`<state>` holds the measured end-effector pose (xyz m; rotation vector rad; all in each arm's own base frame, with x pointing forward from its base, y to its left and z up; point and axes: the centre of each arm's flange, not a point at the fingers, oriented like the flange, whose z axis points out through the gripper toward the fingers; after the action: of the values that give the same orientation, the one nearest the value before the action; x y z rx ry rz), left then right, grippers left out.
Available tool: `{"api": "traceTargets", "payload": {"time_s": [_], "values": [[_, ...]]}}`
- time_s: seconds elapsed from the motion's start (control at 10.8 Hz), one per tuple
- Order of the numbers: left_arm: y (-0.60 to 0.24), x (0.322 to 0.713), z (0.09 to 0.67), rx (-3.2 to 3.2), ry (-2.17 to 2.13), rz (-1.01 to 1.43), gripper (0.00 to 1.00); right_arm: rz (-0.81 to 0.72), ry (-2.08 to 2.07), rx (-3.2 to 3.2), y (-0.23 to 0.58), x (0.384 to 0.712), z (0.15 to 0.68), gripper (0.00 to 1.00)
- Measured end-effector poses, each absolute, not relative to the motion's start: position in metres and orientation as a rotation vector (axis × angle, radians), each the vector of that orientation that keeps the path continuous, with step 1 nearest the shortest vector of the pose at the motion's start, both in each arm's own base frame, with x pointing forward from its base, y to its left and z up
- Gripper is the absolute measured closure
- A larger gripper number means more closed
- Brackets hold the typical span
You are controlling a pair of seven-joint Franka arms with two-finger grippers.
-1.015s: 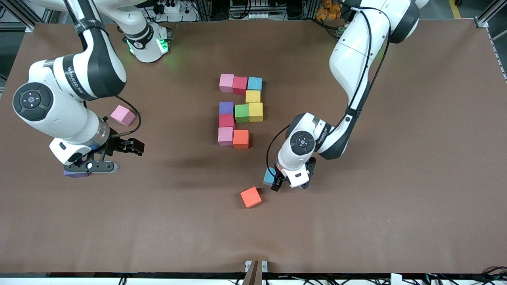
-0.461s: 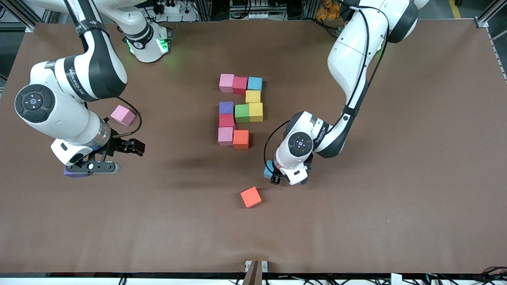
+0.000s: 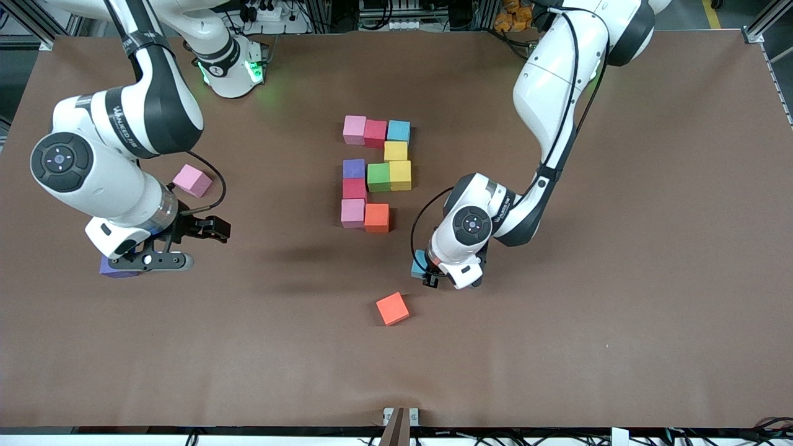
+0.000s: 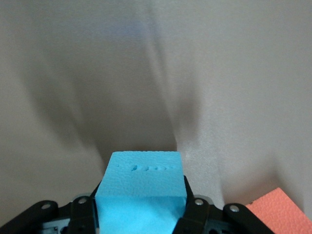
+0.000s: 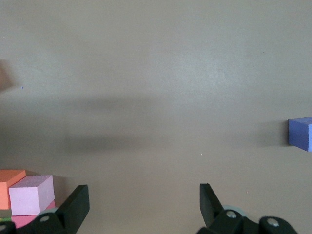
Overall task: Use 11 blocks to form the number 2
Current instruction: 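Carry the cyan block to the cluster with the left gripper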
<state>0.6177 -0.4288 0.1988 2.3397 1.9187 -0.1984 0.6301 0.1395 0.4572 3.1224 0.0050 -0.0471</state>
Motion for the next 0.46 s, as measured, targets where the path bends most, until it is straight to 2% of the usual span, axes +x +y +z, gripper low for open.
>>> {"api": "traceTargets", "payload": {"time_s": [0.46], "values": [[-0.452, 0.58, 0.206, 2.321, 2.1, -0.271, 0.43, -0.077, 0.005, 3.116, 0.154, 0.623, 0.443, 0.0]]}}
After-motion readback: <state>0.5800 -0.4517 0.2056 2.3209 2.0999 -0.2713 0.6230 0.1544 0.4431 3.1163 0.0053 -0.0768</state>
